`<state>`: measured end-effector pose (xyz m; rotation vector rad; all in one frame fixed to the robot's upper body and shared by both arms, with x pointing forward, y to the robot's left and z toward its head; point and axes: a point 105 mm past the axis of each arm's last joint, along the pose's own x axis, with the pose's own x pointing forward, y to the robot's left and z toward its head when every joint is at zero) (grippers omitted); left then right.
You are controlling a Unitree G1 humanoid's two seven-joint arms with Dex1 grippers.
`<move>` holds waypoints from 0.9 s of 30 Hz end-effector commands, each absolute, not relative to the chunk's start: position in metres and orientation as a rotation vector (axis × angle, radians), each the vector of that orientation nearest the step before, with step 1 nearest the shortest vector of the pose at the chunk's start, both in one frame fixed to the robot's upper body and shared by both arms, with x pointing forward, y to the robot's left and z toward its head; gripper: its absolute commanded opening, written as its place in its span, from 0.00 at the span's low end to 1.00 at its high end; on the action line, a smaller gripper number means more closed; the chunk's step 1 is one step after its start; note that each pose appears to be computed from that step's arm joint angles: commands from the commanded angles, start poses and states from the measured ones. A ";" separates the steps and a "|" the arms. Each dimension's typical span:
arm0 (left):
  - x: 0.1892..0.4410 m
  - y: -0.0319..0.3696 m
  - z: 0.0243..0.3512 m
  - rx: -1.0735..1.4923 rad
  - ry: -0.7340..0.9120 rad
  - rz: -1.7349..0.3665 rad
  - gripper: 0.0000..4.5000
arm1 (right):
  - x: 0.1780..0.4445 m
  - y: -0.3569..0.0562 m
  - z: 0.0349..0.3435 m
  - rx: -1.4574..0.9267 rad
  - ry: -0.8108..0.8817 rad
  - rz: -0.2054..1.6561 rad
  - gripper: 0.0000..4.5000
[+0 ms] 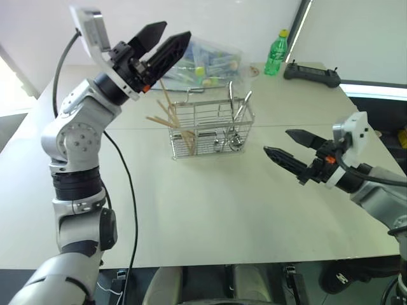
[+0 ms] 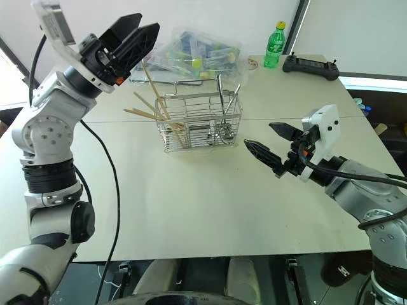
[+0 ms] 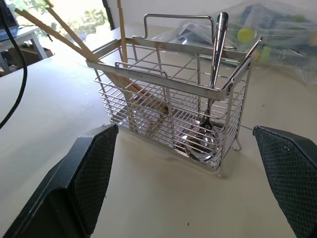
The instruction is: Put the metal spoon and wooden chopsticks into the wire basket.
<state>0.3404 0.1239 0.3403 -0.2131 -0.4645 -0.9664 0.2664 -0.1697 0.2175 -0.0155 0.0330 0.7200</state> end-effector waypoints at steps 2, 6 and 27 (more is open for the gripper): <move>0.326 0.149 0.378 -0.059 -0.544 -0.998 1.00 | 0.269 -0.175 0.232 -0.049 -0.018 0.726 1.00; 0.320 0.183 0.397 0.107 -0.531 -0.996 1.00 | 0.273 -0.185 0.237 -0.073 -0.027 0.706 1.00; 0.271 0.261 0.273 0.625 0.219 -1.152 1.00 | 0.257 -0.210 0.242 -0.179 0.039 0.816 1.00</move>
